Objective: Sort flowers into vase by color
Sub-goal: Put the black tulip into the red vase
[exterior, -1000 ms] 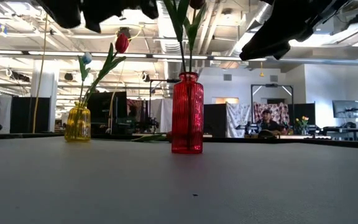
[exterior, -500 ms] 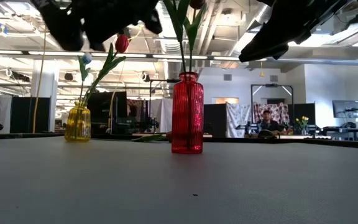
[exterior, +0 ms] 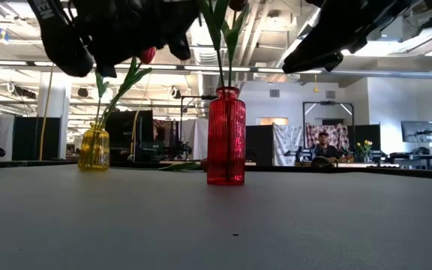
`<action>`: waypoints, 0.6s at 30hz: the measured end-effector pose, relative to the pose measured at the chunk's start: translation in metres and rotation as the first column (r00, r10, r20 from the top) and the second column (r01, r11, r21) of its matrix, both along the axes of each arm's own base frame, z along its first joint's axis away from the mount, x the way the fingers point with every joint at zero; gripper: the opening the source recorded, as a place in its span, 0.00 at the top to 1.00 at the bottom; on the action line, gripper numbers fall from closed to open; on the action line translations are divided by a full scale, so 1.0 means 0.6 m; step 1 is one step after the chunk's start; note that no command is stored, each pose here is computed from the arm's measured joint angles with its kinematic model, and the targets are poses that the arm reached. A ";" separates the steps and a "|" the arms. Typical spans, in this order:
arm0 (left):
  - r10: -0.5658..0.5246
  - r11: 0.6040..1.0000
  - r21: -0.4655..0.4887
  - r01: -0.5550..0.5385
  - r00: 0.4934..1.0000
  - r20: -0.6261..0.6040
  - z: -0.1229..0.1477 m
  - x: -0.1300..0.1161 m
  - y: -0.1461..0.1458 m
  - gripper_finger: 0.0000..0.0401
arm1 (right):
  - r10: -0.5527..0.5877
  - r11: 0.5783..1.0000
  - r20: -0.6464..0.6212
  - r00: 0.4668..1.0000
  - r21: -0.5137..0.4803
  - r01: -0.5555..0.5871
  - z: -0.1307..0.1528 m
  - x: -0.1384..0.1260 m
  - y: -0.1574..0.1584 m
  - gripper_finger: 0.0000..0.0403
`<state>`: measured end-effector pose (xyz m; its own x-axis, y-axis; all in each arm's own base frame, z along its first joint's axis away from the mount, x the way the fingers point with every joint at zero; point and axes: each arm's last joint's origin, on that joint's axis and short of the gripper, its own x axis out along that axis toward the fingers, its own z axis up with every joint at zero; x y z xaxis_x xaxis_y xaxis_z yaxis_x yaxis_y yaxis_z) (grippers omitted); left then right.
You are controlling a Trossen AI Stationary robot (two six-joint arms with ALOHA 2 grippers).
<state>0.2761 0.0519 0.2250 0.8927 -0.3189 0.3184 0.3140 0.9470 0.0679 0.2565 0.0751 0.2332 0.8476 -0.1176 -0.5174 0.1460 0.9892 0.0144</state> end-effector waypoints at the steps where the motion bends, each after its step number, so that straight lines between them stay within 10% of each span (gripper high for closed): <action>1: 0.006 1.000 -0.007 -0.006 1.000 -0.004 -0.004 0.002 0.001 1.00 | -0.002 1.000 0.000 1.000 0.000 0.002 0.000 0.000 -0.001 0.67; 18: -0.036 0.995 -0.097 0.033 0.999 -0.038 -0.059 0.041 -0.012 1.00 | -0.002 1.000 0.002 1.000 0.002 0.002 0.000 0.000 -0.001 0.67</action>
<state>0.3008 0.0449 0.1896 0.8943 -0.3194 0.3133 0.3472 0.9371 -0.0359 0.2567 0.0748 0.2333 0.8486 -0.1184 -0.5156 0.1482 0.9888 0.0168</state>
